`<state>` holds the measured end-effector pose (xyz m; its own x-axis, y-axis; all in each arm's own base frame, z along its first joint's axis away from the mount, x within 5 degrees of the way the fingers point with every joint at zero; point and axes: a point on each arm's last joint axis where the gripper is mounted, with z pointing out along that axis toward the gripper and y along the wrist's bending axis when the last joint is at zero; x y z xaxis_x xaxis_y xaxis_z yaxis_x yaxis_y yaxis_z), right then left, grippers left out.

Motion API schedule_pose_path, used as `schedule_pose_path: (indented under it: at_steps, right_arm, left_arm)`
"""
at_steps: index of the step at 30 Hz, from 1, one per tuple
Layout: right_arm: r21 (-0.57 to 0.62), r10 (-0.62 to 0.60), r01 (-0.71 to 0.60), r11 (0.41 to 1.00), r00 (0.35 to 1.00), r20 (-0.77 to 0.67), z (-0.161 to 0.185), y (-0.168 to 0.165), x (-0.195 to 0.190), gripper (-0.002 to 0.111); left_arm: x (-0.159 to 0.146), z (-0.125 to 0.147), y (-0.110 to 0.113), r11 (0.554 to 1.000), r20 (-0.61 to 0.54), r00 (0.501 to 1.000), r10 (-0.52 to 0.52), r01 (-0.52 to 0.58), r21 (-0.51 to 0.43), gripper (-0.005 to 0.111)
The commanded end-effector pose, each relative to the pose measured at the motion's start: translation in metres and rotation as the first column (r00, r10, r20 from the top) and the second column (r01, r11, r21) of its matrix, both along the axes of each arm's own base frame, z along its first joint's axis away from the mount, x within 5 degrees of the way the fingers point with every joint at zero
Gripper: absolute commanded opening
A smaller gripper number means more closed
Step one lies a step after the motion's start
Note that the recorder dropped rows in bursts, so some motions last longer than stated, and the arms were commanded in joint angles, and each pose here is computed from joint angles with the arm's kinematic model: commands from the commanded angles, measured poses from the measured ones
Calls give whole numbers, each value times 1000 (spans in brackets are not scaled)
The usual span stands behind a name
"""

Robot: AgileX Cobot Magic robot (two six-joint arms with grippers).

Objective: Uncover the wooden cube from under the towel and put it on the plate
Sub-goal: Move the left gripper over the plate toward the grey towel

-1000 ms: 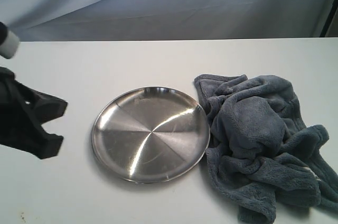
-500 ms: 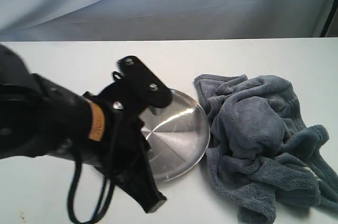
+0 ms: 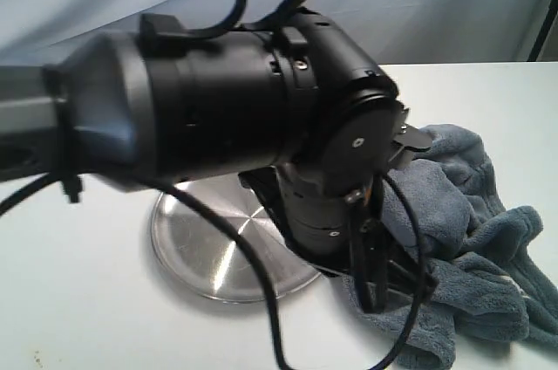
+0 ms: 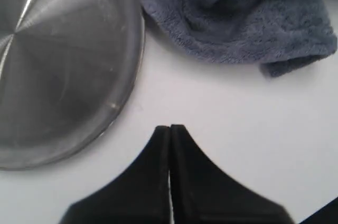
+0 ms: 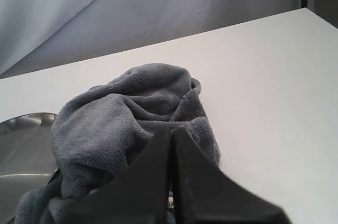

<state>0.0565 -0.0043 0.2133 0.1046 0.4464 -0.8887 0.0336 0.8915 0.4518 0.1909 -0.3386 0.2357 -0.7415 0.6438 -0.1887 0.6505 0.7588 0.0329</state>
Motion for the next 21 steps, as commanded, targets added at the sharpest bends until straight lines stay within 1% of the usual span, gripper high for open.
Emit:
schedule_pose_path:
  at_steps: [1,4,6,8,10,12,14,15,17,19,21]
  right_arm:
    - [9,5,-5,1000,1000,-6,-2,0,0,3]
    - [9,5,-5,1000,1000,-6,-2,0,0,3]
    - [9,5,-5,1000,1000,-6,-2,0,0,3]
    - [9,5,-5,1000,1000,-6,-2,0,0,3]
    - [9,5,-5,1000,1000,-6,-2,0,0,3]
    - [9,5,-5,1000,1000,-6,-2,0,0,3]
    - [9,5,-5,1000,1000,-6,-2,0,0,3]
    - [9,5,-5,1000,1000,-6,-2,0,0,3]
    - [9,5,-5,1000,1000,-6,-2,0,0,3]
    - [9,5,-5,1000,1000,-6,-2,0,0,3]
    - [9,5,-5,1000,1000,-6,-2,0,0,3]
  left_arm:
    - [9,-9,-26,997,0,999,33,-33,-73,0]
    - [16,-20,-41,988,11,997,75,-73,-133,2]
    - [21,-30,-51,981,7,993,114,-112,-158,7]
    - [25,-40,-59,977,9,992,124,-121,-177,15]
    - [29,-52,-67,970,22,993,119,-112,-215,30]
    - [31,-59,-71,964,31,993,116,-105,-244,41]
    - [33,-66,-74,962,34,993,114,-102,-253,48]
    - [33,-67,-75,962,32,993,115,-103,-254,50]
    - [31,-65,-74,962,11,992,124,-118,-248,48]
    - [27,-60,-74,959,-37,989,141,-145,-242,42]
    - [23,-53,-74,961,-94,986,140,-158,-228,28]
